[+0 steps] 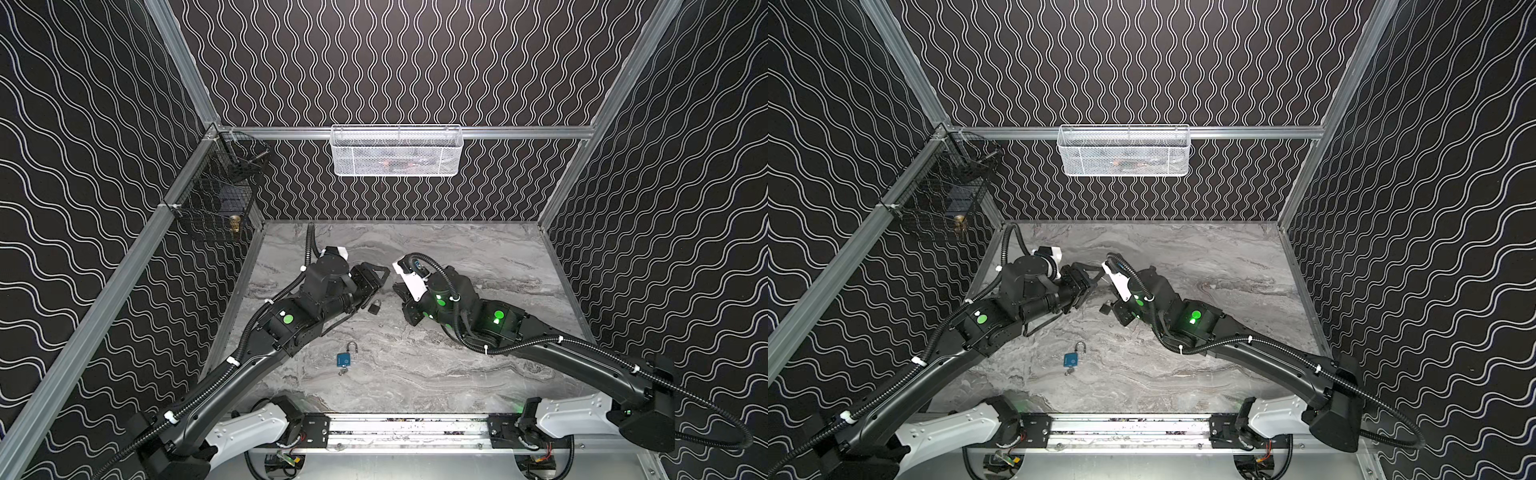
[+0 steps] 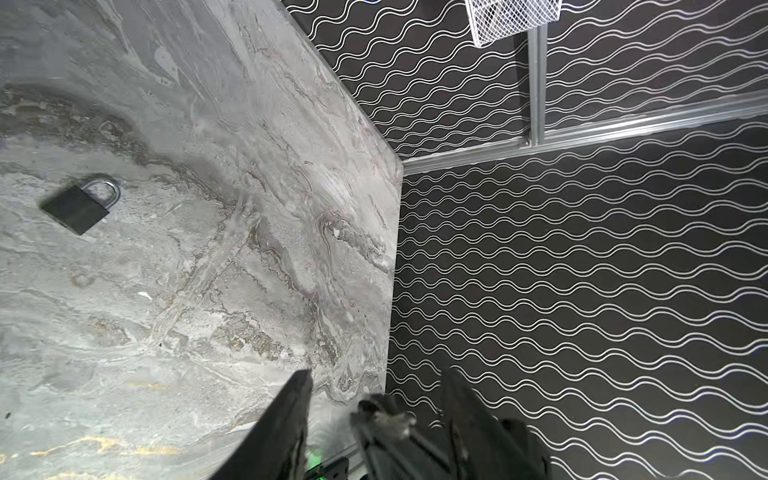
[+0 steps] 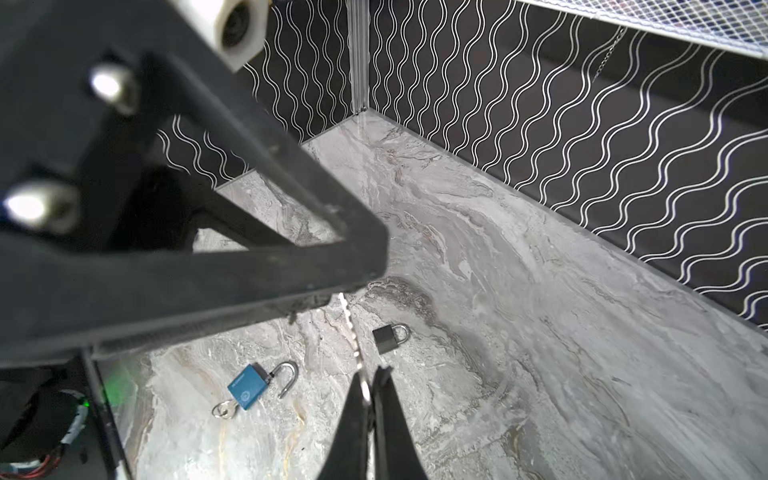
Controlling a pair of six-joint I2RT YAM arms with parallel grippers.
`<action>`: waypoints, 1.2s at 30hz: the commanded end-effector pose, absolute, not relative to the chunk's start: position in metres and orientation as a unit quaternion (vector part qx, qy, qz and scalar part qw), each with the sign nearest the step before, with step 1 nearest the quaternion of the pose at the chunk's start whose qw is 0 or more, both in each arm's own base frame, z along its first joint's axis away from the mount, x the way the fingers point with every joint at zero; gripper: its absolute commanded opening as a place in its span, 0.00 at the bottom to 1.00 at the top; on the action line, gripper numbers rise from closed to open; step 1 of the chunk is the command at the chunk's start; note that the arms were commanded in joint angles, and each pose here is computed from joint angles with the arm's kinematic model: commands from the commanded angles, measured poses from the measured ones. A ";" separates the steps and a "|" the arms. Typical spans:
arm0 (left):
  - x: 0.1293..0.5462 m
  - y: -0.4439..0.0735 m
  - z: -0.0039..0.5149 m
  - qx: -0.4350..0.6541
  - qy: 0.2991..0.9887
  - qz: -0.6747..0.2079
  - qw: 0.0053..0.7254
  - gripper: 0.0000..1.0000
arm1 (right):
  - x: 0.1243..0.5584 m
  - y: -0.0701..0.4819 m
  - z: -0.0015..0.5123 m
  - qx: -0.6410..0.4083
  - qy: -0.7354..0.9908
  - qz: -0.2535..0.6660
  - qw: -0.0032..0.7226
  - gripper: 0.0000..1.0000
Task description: Unlock with the key
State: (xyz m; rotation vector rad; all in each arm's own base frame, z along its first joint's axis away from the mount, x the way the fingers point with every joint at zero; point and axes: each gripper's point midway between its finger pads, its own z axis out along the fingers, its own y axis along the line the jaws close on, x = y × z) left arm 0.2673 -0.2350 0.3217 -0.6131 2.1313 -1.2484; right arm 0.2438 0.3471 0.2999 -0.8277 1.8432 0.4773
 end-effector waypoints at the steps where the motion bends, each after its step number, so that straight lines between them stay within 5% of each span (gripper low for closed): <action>1: 0.270 -0.234 0.323 -0.248 0.796 -0.470 0.290 0.51 | 0.250 0.351 0.313 -0.348 0.747 0.176 0.539 0.00; 36: 0.274 -0.229 0.302 -0.282 0.800 -0.449 0.279 0.00 | 0.245 0.367 0.314 -0.377 0.718 0.114 0.575 0.00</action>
